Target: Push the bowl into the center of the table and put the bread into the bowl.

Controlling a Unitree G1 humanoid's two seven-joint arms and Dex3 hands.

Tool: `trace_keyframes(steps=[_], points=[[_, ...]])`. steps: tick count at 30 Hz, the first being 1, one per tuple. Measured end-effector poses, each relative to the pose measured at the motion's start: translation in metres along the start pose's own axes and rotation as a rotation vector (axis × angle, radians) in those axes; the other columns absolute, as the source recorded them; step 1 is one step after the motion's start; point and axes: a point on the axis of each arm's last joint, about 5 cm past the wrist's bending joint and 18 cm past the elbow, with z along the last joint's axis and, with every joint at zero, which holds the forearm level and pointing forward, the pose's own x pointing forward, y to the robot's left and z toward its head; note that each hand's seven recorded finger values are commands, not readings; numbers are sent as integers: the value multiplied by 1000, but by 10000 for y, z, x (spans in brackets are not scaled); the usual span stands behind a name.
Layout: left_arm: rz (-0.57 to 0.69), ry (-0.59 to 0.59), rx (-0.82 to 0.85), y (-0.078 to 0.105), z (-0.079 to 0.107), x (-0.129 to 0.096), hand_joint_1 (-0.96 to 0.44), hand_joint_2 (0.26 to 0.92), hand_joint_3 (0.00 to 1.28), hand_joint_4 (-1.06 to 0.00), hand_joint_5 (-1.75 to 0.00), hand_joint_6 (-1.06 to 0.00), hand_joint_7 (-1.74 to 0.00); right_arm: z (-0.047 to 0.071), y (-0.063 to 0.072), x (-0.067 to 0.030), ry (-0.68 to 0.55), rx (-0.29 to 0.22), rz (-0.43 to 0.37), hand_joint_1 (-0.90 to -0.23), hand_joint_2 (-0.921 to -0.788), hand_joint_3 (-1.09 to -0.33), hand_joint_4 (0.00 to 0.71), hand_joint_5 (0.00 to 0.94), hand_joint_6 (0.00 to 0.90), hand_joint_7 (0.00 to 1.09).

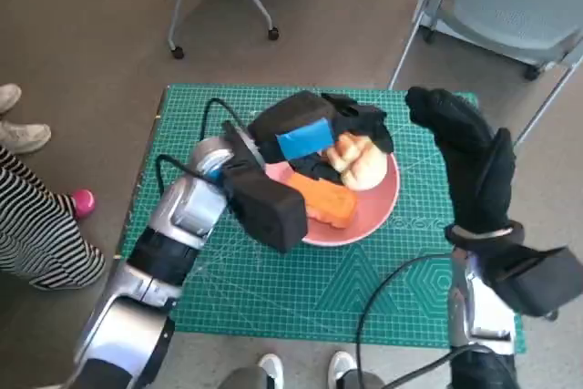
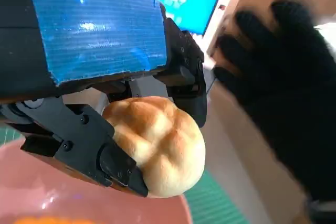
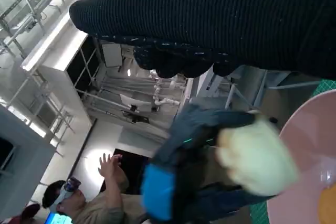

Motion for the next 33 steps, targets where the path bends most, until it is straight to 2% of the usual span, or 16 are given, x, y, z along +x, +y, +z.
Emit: trace_keyframes(steps=[2, 4, 6, 11, 15, 22, 29, 33], points=[[-26, 25, -10, -29, -18, 12, -87, 870, 110, -494, -617, -392, -703, 0, -2, -15, 2, -1, -3, -709, -921, -713, 198, 2, 33, 581], [-60, 52, -15, -43, -29, 16, -132, 860, 64, -433, -324, -380, -438, 2, -6, -30, 4, -3, -7, -709, -921, -712, 199, 3, 34, 581], [-96, 78, -22, -48, -41, 15, -216, 846, 30, -301, -132, -333, -241, 5, -11, -39, 5, -6, -11, -710, -921, -710, 206, 6, 37, 582], [-175, 127, -24, -32, -73, -9, -362, 841, 10, -109, -22, -254, -89, 15, -20, -40, 1, -13, -19, -714, -921, -704, 221, 13, 45, 582], [-197, 141, -27, 0, -106, -47, -439, 845, 7, -29, -4, -210, -43, 18, -26, -41, -1, -15, -24, -718, -921, -700, 228, 15, 53, 581], [-149, 98, -117, 87, -154, -124, -512, 856, 10, -2, 1, -164, -11, 29, -32, -38, -5, -17, -35, -720, -921, -697, 228, 12, 60, 577], [-45, 35, -331, 228, -222, -281, -586, 904, 28, 1, 1, -128, -1, 44, -45, -26, -8, -22, -38, -713, -921, -693, 221, 7, 67, 571], [10, -19, -442, 299, -240, -376, -690, 917, 123, 1, 1, -121, -1, 64, -66, -6, -12, -30, -38, -715, -921, -692, 220, 6, 71, 567]])
